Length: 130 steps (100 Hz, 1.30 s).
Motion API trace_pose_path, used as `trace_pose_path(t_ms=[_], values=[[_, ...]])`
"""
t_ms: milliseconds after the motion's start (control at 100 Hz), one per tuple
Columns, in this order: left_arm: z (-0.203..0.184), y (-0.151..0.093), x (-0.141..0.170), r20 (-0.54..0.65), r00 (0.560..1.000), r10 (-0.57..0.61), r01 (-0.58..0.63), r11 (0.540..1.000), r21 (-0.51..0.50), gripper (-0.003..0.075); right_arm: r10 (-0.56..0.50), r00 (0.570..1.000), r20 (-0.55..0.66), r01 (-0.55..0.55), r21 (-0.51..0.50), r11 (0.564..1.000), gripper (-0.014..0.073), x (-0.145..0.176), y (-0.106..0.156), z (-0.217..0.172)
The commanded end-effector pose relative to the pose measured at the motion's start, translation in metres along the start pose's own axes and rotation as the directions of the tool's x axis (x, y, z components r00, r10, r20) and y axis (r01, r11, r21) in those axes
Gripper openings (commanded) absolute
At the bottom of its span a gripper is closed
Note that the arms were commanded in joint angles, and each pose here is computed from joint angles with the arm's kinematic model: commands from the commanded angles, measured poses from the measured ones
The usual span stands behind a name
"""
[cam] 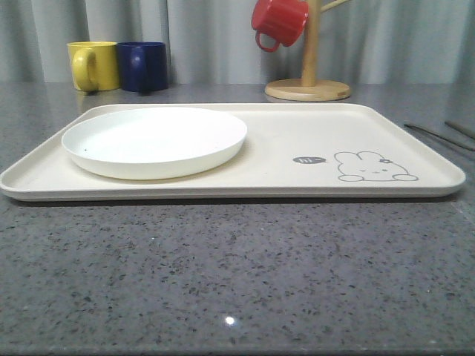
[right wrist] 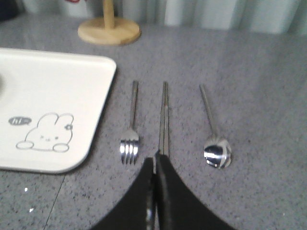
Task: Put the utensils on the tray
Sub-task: 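Open the left gripper and raise it away from the plate, then lower the right gripper onto the silver fork and grasp it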
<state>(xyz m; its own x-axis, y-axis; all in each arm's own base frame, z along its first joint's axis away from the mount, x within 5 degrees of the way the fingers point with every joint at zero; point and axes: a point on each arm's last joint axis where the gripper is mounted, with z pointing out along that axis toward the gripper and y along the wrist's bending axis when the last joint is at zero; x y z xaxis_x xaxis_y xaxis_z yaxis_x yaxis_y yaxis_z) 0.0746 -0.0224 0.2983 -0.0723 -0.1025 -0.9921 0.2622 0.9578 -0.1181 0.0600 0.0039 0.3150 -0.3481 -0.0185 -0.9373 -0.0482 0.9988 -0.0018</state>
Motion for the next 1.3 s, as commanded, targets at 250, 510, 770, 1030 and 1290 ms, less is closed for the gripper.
trace_pose_path(t_ms=[250, 510, 770, 1030, 1290], values=[[-0.001, 0.001, -0.014, 0.085, 0.996, -0.001, 0.003, 1.000, -0.017, -0.0019, -0.006, 0.985, -0.175, 0.004, -0.011, 1.000, -0.0064, -0.076, -0.002, 0.047], [-0.001, 0.001, -0.014, 0.085, 0.996, -0.001, 0.003, 1.000, -0.017, -0.0019, -0.004, 0.957, -0.290, -0.001, -0.015, 1.000, 0.0255, -0.073, -0.003, 0.074], [-0.001, 0.001, -0.014, 0.085, 0.996, -0.001, 0.003, 1.000, -0.017, -0.0019, -0.001, 0.954, -0.300, -0.004, -0.015, 1.000, 0.0429, -0.076, -0.004, 0.086], [-0.001, 0.001, -0.014, 0.085, 0.996, -0.001, 0.003, 1.000, -0.017, -0.0019, -0.033, 0.908, -0.419, 0.010, -0.057, 0.998, 0.0429, -0.093, 0.002, 0.137], [-0.001, 0.001, -0.014, 0.085, 0.996, -0.001, 0.003, 1.000, -0.017, -0.0019, -0.079, 0.849, -0.523, 0.029, -0.104, 0.994, 0.0429, -0.096, 0.016, 0.205]])
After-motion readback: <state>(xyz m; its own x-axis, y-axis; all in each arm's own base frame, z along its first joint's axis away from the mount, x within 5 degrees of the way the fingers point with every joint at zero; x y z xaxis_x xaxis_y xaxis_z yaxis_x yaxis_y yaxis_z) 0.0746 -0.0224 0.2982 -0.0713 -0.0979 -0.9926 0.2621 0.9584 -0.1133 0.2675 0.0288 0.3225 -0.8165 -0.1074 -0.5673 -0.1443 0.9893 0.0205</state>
